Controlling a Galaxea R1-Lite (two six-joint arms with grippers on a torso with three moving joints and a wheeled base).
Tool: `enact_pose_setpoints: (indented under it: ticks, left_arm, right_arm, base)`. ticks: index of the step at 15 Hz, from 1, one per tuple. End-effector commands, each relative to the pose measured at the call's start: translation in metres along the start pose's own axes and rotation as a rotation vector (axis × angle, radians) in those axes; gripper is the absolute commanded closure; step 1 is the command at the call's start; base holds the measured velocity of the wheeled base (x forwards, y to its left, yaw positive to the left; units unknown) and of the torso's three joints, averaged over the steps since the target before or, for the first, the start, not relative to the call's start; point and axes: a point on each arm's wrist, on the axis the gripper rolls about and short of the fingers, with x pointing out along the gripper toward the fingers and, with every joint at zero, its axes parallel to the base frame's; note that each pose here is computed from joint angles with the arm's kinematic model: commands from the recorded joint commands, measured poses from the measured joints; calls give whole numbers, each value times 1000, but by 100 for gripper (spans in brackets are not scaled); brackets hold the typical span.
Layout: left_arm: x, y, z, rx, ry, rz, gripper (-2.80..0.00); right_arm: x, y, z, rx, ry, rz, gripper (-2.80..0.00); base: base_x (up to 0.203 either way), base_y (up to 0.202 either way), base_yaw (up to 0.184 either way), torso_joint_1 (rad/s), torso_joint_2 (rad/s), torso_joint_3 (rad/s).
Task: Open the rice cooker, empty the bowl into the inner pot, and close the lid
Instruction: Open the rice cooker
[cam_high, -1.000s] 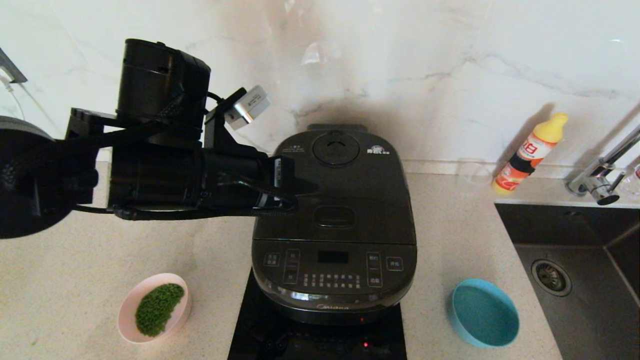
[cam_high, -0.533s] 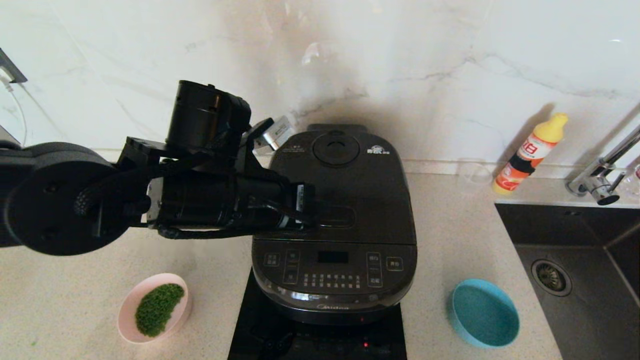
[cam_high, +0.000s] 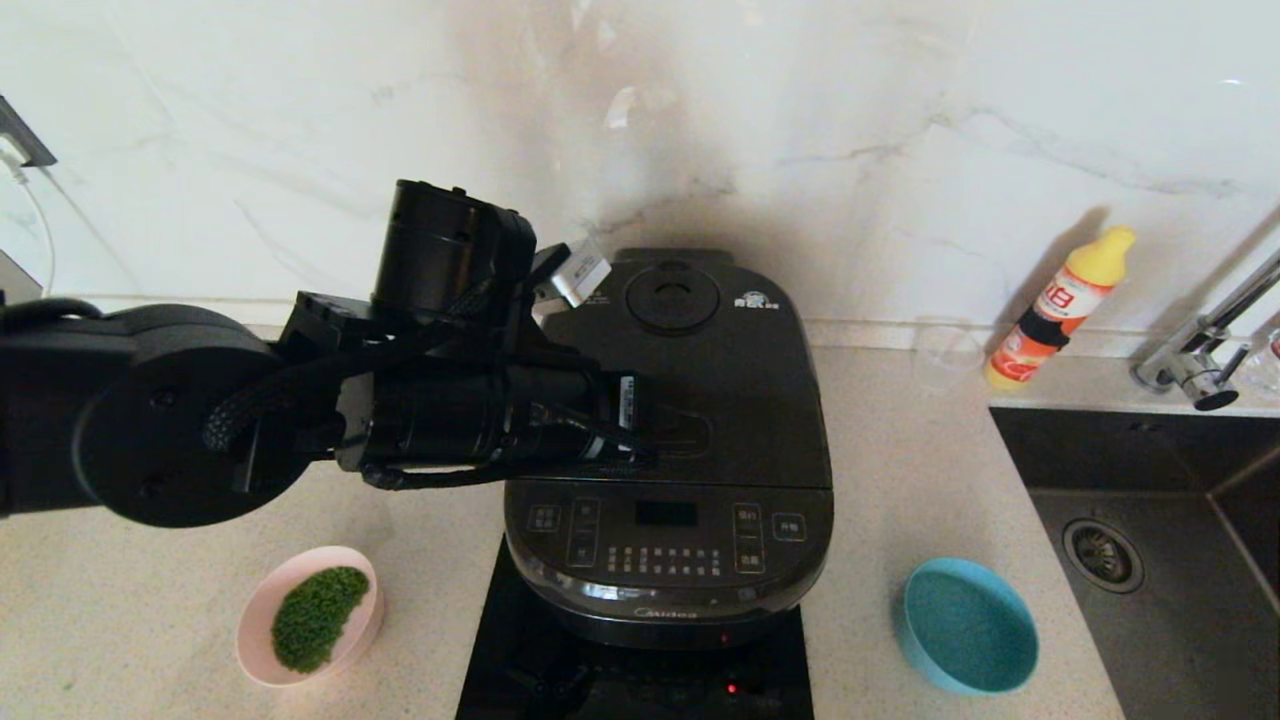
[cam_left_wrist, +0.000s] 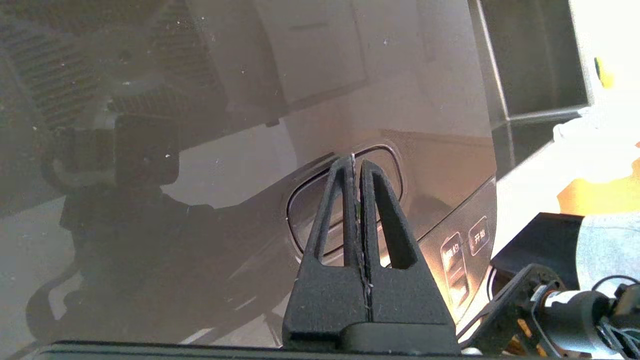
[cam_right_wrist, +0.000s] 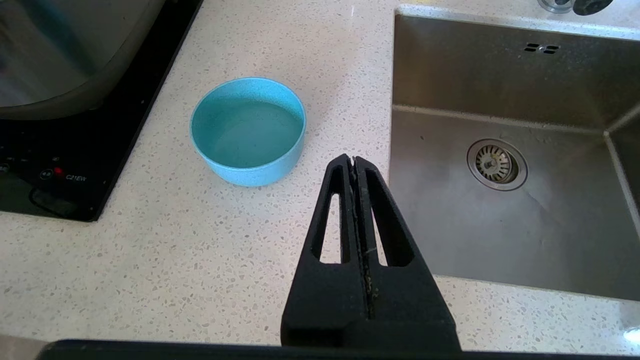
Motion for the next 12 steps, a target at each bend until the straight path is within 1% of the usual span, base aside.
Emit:
enact_pose_setpoints:
  ticks: [1,3,4,5,6,9,12]
  left_arm:
    - [2,1,-3,-3,14,4,0]
    - [1,2,-5,-3,17,8,0]
    - [1,3,-8,-4,24,23,0]
    - [1,3,-7,-4,16,39,0]
    - [-3,1,-2,-5,-11,38,0]
    - [-28,-10,19,4,-163,-9,0]
    - [-55,-18,31,15,-248,-38,0]
  right_arm:
    - [0,0,0,0,0,2,0]
    - [0,0,0,0,0,1,0]
    - [0,0,0,0,0,1,0]
    - [0,0,0,0,0,1,0]
    - [0,0,0,0,0,2,0]
    - [0,0,0,0,0,2,0]
    - [0,0,0,0,0,1,0]
  base:
    - [0,0,0,0,0,0]
    - [0,0,0,0,0,0]
    - [0,0,0,0,0,0]
    - [0,0,0,0,0,0]
    - [0,0,0,0,0,0]
    - [0,0,0,0,0,0]
    - [0,0,0,0,0,0]
